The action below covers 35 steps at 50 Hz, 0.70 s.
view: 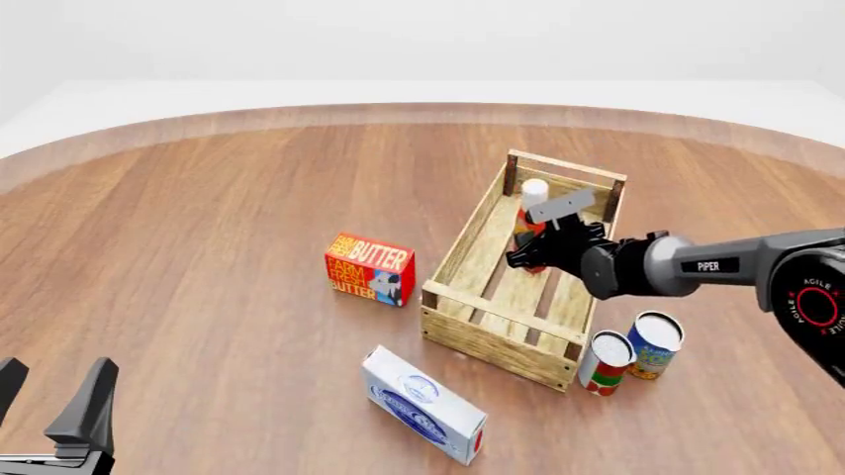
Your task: Pick up the ketchup, and put it in the wooden tray.
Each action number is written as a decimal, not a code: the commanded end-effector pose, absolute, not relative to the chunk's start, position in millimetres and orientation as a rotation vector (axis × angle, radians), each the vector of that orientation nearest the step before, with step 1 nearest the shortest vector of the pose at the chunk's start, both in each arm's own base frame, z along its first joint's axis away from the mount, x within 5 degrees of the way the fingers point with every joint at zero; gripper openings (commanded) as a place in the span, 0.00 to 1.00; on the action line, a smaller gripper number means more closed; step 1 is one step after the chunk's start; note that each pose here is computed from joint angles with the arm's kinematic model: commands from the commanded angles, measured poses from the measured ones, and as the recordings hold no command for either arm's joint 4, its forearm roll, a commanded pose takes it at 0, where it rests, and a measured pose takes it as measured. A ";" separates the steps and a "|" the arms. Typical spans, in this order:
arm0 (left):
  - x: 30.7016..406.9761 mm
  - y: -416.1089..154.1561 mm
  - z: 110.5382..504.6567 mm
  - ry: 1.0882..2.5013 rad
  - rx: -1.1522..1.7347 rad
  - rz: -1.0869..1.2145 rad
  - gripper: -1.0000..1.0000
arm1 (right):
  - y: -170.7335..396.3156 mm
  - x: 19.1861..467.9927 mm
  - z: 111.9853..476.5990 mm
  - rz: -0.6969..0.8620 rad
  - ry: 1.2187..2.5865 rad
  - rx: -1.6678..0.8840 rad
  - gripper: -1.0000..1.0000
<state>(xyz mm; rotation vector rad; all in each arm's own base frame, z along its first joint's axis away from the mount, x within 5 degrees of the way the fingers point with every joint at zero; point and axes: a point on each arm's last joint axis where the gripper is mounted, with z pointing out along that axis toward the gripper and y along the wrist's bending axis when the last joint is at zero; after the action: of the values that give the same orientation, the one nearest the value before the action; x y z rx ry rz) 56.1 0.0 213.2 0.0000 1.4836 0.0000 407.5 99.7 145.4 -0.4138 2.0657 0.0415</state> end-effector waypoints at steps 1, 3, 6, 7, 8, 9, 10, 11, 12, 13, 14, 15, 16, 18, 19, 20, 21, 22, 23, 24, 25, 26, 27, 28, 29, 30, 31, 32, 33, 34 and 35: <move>56.1 0.0 213.2 1.484 0.000 0.000 1.00 | 98.3 405.3 125.5 0.044 2.108 -0.427 0.00; 56.1 0.0 213.2 1.484 0.000 0.000 1.00 | 97.6 404.6 124.2 0.045 2.109 -0.424 1.00; 56.1 0.0 213.2 1.484 0.000 0.000 1.00 | 97.1 404.3 123.5 0.044 2.109 -0.422 1.00; 56.1 0.0 213.2 1.484 0.000 0.000 1.00 | 96.9 404.0 125.6 0.044 2.109 -0.422 1.00; 56.1 0.0 213.2 1.484 0.000 0.000 1.00 | 96.4 404.0 125.3 0.043 2.107 -0.421 1.00; 56.1 0.0 213.2 1.484 0.000 0.000 1.00 | 96.3 403.9 126.7 0.043 2.106 -0.421 1.00; 56.1 0.0 213.2 1.484 0.000 0.000 1.00 | 96.1 403.8 128.3 0.042 2.105 -0.421 1.00; 56.1 0.0 213.2 1.484 0.000 0.000 1.00 | 96.1 403.8 128.3 0.042 2.105 -0.421 1.00; 56.1 0.0 213.2 1.484 0.000 0.000 1.00 | 96.1 403.7 128.0 0.042 2.101 -0.420 1.00; 56.1 0.0 213.2 1.484 0.000 0.000 1.00 | 95.8 403.7 128.7 0.041 2.100 -0.421 1.00; 56.1 0.0 213.2 1.484 0.000 0.000 1.00 | 95.4 403.4 131.3 0.040 2.098 -0.422 1.00; 56.1 0.0 213.2 1.484 0.000 0.000 1.00 | 94.9 403.1 134.8 0.039 2.094 -0.421 1.00; 56.1 0.0 213.2 1.484 0.000 0.000 1.00 | 94.7 402.9 135.7 0.038 2.092 -0.420 1.00; 56.1 0.0 213.2 1.484 0.000 0.000 1.00 | 93.7 401.6 140.9 0.035 2.082 -0.421 1.00; 56.1 0.0 213.2 1.484 0.000 0.000 1.00 | 93.0 401.4 141.7 0.034 2.078 -0.419 1.00; 56.1 0.0 213.2 1.484 0.000 0.000 1.00 | 92.0 401.5 143.4 0.030 2.074 -0.420 1.00; 56.1 0.0 213.2 1.484 0.000 0.000 1.00 | 91.5 401.2 145.7 0.030 2.070 -0.417 1.00; 56.1 0.0 213.2 1.484 0.000 0.000 1.00 | 90.8 400.9 147.6 0.029 2.068 -0.417 1.00; 56.1 0.0 213.2 1.484 0.000 0.000 1.00 | 90.3 399.8 151.2 0.028 2.061 -0.416 1.00; 56.1 0.0 213.2 1.484 0.000 0.000 1.00 | 89.3 399.1 153.4 0.025 2.057 -0.416 1.00; 56.1 0.0 213.2 1.484 0.000 0.000 1.00 | 88.8 398.4 155.4 0.024 2.054 -0.416 1.00; 56.1 0.0 213.2 1.484 0.000 0.000 1.00 | 88.6 397.4 158.0 0.023 2.050 -0.417 1.00; 56.1 0.0 213.2 1.484 0.000 0.000 1.00 | 88.4 396.8 159.6 0.022 2.047 -0.417 1.00; 56.1 0.0 213.2 1.484 0.000 0.000 1.00 | 88.2 396.0 162.2 0.021 2.043 -0.418 1.00; 56.1 0.0 213.2 1.484 0.000 0.000 1.00 | 88.5 395.4 165.7 0.022 2.041 -0.418 1.00; 56.1 0.0 213.2 1.484 0.000 0.000 1.00 | 88.1 395.0 165.9 0.021 2.038 -0.418 1.00; 56.1 0.0 213.2 1.484 0.000 0.000 1.00 | 88.1 395.0 165.9 0.021 2.038 -0.418 1.00; 56.1 0.0 213.2 1.484 0.000 0.000 1.00 | 87.2 393.5 171.6 0.018 2.028 -0.418 1.00; 56.1 0.0 213.2 1.484 0.000 0.000 1.00 | 87.3 392.4 173.3 0.019 2.022 -0.417 1.00; 56.1 0.0 213.2 1.484 0.000 0.000 1.00 | 85.6 391.1 178.5 0.014 2.016 -0.418 1.00; 56.1 0.0 213.2 1.484 0.000 0.000 1.00 | 85.5 391.1 178.5 0.014 2.016 -0.418 1.00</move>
<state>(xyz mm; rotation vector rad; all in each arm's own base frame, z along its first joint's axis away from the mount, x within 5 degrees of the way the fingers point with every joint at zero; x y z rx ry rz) 56.1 0.0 213.2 0.0000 1.4836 0.0000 397.2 89.5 159.5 -0.4177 2.0485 0.0246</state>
